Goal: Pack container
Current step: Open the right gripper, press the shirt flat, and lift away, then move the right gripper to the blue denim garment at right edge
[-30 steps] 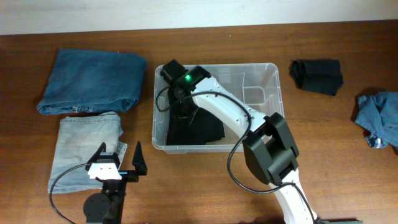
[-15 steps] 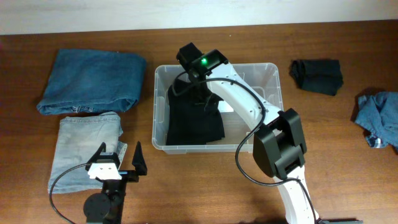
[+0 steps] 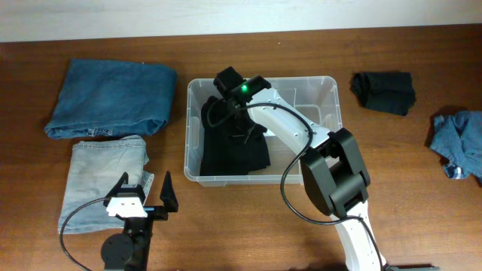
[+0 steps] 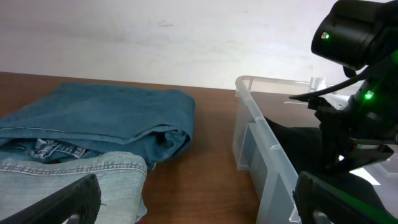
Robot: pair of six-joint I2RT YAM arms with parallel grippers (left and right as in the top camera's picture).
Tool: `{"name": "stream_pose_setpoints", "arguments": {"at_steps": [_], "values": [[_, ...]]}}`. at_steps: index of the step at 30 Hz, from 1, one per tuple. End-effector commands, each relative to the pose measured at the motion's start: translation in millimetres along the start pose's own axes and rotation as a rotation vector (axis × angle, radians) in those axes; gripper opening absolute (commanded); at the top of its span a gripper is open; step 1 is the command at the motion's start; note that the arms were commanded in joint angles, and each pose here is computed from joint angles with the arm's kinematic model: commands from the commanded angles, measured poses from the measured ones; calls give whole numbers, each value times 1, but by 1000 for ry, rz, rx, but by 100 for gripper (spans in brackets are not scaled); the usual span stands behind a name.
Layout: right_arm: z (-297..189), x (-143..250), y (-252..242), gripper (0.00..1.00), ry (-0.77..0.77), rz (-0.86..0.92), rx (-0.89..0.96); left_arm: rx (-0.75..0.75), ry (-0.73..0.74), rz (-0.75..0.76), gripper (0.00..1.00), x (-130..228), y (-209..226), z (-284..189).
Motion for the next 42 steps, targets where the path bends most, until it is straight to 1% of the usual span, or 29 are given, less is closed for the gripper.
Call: {"name": "stream_pose_setpoints", "arguments": {"at_steps": [1, 5, 10, 13, 16, 19, 21, 23, 25, 26, 28, 29, 30, 31, 34, 38, 42], "values": [[6, 12, 17, 4, 57, -11, -79, -3, 6, 16, 99, 2, 1, 0], [5, 11, 19, 4, 50, 17, -91, -3, 6, 16, 99, 2, 1, 0], [3, 7, -4, 4, 34, 51, 16, -3, 6, 16, 99, 2, 1, 0], [-7, 4, -19, 4, 28, 61, 83, -3, 6, 16, 99, 2, 1, 0], [-28, -4, -28, 4, 11, 70, 117, -3, 6, 16, 99, 2, 1, 0], [-55, -13, -28, 4, -21, 39, 100, -3, 6, 16, 100, 2, 1, 0], [-79, -20, -24, 5, -55, 11, 79, -3, 6, 16, 99, 2, 1, 0], [-105, -24, -21, 9, -92, -10, 58, -3, 6, 16, 99, 2, 1, 0], [-132, -29, -25, 10, -141, -11, 73, -3, 6, 16, 99, 2, 1, 0], [-159, -33, -37, 12, -191, 3, 109, -3, 6, 16, 99, 2, 1, 0], [-192, -35, -60, 19, -248, 34, 177, -3, 6, 16, 99, 2, 1, 0], [-205, -35, -73, 28, -268, 53, 212, -3, 6, 16, 99, 2, 1, 0], [-219, -40, -86, 61, -304, 55, 234, -3, 6, 16, 100, 2, 1, 0], [-228, -42, -93, 99, -309, 6, 216, -3, 6, 16, 99, 2, 1, 0], [-255, -46, -134, 99, -352, 97, 198, -3, 6, 16, 99, 2, 1, 0], [-277, -47, -190, 99, -365, 236, 118, -3, 6, 16, 99, 2, 1, 0], [-296, -37, -257, 99, -382, 403, 115, -3, 6, 16, 99, 2, 1, 0]]}}
Point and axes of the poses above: each gripper's point midway between its finger pads, its own z axis out along the fingers, its own y axis along the line the jaws close on, x = y × z, the point moved 4 cm from there along -z, back along the fingers, and after that the axes turned 4 degrees about z, right-handed, at the moved point
